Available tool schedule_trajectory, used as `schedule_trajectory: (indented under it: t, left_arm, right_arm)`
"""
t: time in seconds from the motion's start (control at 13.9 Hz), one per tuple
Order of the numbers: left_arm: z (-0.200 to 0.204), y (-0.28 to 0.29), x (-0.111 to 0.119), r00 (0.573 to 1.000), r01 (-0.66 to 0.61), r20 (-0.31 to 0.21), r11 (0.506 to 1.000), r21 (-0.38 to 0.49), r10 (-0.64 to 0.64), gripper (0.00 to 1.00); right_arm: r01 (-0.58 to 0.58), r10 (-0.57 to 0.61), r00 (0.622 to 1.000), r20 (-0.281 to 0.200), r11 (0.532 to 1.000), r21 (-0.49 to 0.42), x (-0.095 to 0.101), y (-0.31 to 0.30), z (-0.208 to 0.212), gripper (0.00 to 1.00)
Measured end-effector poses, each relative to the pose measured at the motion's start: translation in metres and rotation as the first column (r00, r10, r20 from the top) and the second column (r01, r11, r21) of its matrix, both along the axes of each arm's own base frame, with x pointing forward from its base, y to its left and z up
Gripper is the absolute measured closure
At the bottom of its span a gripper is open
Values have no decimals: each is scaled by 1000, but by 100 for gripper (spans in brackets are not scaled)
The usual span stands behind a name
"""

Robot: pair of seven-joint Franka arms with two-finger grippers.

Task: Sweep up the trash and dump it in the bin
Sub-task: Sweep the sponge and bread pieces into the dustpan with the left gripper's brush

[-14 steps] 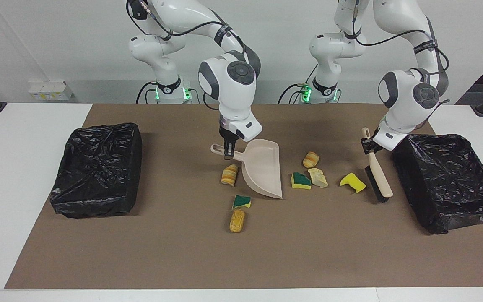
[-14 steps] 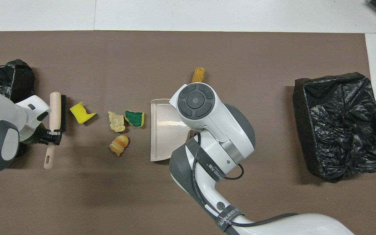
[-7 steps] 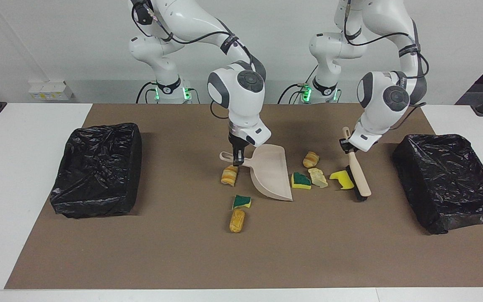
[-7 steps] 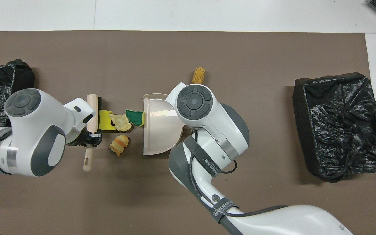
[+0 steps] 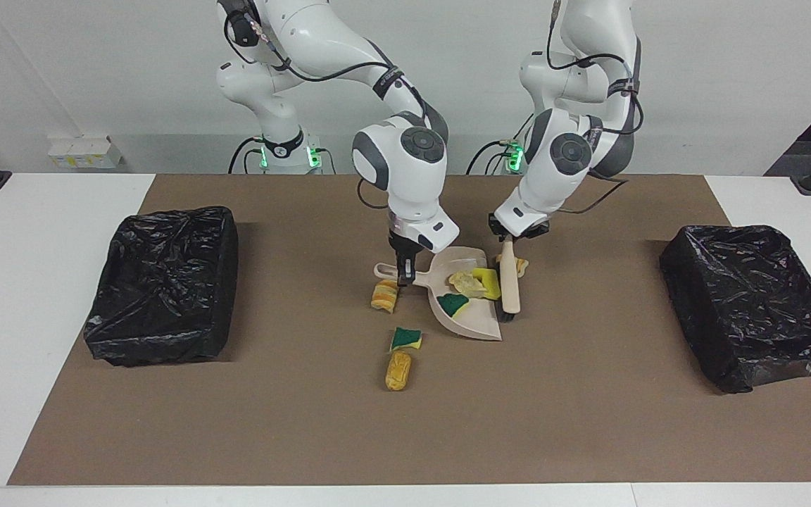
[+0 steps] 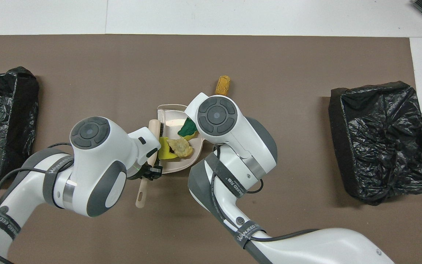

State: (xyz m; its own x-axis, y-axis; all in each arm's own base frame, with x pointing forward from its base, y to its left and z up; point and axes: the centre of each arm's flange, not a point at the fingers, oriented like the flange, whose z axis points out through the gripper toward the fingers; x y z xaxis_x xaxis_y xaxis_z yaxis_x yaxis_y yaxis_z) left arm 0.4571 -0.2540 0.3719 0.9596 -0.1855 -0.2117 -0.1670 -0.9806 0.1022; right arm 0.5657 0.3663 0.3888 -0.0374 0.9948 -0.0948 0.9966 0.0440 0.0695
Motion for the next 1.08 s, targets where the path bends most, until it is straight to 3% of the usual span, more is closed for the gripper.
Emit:
schedule_trajectory:
  t: [0.22, 0.43, 0.72, 1.08]
  left_arm:
    - [24, -13, 1, 997, -69, 24, 998, -1, 69, 74]
    - [45, -4, -14, 969, -239, -45, 968, 81, 243, 74]
    - [41, 13, -47, 888, -435, -70, 880, 191, 454, 74]
    - [-6, 23, -75, 754, -644, 10, 736, 208, 657, 74]
  right_arm:
    - [0, 0, 1000, 1, 1000, 1, 1, 0, 0, 67]
    - [4, -4, 1000, 4, 1000, 3, 2, -3, 0, 67]
    - [1, -1, 1000, 2, 1000, 2, 3, -3, -1, 67]
    - [-1, 1, 1000, 1, 1000, 1, 2, -2, -2, 67]
